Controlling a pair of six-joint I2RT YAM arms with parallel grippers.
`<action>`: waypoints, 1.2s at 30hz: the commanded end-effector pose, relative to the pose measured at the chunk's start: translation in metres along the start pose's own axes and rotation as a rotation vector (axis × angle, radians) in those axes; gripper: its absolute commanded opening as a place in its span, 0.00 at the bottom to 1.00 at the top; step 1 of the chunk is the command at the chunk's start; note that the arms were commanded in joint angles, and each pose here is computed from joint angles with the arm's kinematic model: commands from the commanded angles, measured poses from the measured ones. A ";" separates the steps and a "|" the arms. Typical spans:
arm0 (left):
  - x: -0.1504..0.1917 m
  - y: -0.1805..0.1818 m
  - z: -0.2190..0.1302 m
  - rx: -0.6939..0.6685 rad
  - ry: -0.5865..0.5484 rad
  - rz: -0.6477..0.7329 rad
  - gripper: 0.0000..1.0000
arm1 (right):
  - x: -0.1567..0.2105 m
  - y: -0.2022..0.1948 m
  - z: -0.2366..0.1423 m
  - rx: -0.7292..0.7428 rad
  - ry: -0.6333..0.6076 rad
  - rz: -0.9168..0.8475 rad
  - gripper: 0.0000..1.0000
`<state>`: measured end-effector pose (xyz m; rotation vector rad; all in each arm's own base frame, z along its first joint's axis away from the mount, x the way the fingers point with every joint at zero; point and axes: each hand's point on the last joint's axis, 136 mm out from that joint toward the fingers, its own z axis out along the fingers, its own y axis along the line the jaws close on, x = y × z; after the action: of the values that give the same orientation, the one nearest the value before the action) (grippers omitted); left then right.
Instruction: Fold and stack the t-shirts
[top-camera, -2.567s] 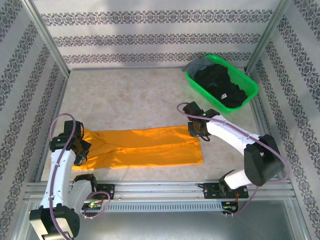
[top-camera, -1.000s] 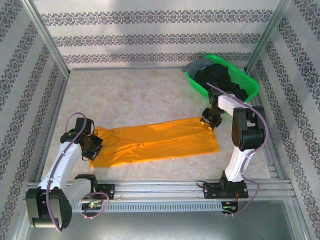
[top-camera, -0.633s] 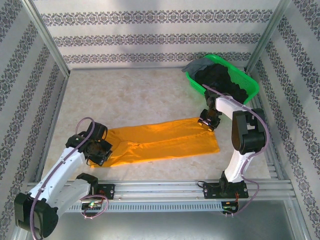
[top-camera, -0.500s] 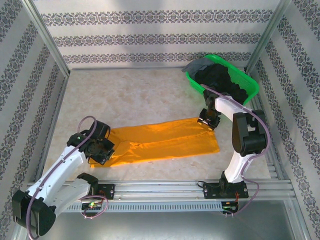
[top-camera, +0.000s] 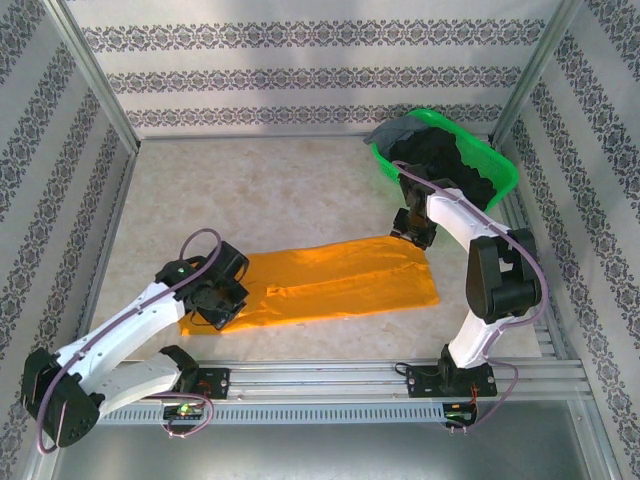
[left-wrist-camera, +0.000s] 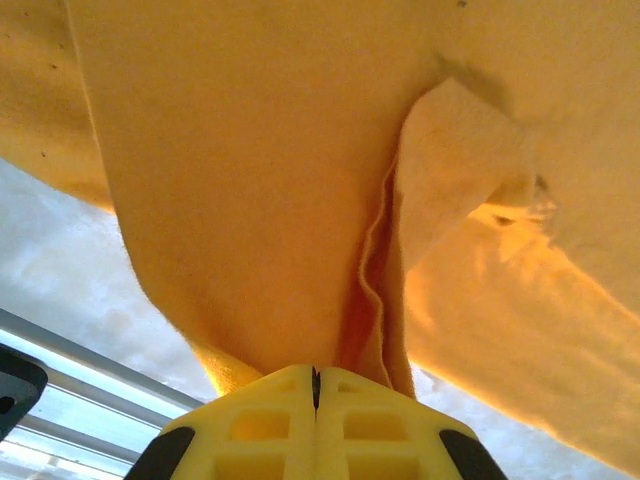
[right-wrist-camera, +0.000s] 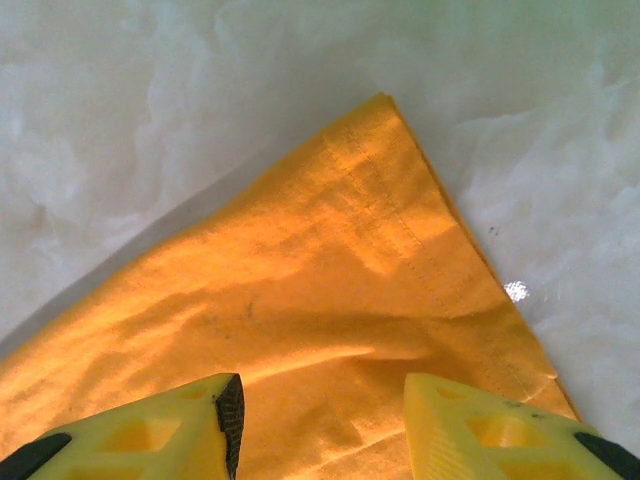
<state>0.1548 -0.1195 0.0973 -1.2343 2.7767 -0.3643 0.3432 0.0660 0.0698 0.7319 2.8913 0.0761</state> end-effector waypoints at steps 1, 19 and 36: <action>0.000 -0.004 0.001 -0.004 -0.040 0.006 0.00 | 0.003 -0.004 -0.015 0.015 -0.030 -0.027 0.47; -0.022 0.011 -0.024 -0.030 -0.170 0.066 0.51 | 0.051 0.027 -0.018 -0.138 -0.025 -0.121 0.46; -0.150 -0.029 0.058 0.020 -0.118 -0.213 0.26 | 0.083 0.090 0.053 -0.190 0.165 -0.057 0.32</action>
<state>0.2662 -0.0428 0.0518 -1.5674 2.5384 -0.2638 0.3091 0.1882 0.0152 0.5345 3.0189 0.4190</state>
